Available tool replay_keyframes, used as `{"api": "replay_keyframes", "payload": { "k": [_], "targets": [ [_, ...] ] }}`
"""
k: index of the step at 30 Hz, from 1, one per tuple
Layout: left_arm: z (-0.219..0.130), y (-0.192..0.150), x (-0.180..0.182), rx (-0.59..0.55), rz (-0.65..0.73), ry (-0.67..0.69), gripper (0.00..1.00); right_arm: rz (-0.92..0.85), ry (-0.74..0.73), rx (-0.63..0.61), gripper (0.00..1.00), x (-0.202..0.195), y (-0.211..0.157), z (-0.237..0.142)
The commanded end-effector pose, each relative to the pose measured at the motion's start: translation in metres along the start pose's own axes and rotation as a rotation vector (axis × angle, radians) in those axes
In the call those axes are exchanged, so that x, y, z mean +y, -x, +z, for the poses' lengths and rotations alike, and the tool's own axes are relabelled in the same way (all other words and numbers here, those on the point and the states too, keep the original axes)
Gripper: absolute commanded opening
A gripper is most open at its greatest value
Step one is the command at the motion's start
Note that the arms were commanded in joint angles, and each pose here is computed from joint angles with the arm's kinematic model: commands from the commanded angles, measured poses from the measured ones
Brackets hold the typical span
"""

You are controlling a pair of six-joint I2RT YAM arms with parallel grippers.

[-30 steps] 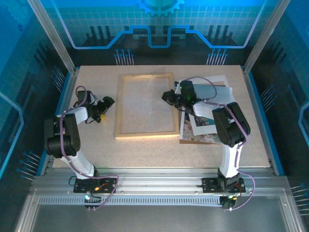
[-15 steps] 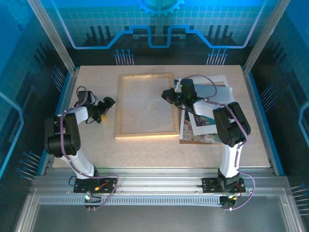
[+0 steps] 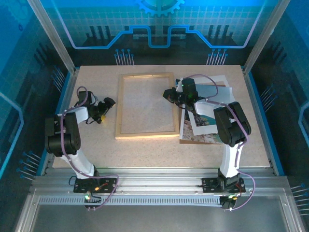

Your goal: Put the photo into the frame

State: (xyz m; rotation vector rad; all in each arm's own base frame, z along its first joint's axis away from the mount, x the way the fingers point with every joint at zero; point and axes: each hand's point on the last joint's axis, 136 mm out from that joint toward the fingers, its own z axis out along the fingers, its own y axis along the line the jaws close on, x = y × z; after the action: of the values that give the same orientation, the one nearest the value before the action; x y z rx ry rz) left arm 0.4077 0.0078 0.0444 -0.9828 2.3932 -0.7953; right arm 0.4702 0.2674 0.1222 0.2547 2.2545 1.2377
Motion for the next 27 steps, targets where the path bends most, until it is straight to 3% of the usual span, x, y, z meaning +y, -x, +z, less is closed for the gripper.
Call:
{"api": "replay_keyframes", "payload": {
  "k": [1,18,27],
  "targets": [
    [0.0013,-0.0007,-0.0086,0.025,0.030,-0.018,0.99,-0.025,0.010,-0.002,0.00,0.0022,0.0057,-0.0054],
    [0.0024,-0.0018,-0.0090,0.034,0.033,-0.018,0.99,-0.031,-0.004,0.007,0.00,-0.0013,0.0086,-0.0126],
    [0.0029,-0.0011,-0.0110,0.035,0.036,-0.019,0.99,-0.043,0.059,-0.012,0.00,0.0051,0.0072,-0.0063]
  ]
}}
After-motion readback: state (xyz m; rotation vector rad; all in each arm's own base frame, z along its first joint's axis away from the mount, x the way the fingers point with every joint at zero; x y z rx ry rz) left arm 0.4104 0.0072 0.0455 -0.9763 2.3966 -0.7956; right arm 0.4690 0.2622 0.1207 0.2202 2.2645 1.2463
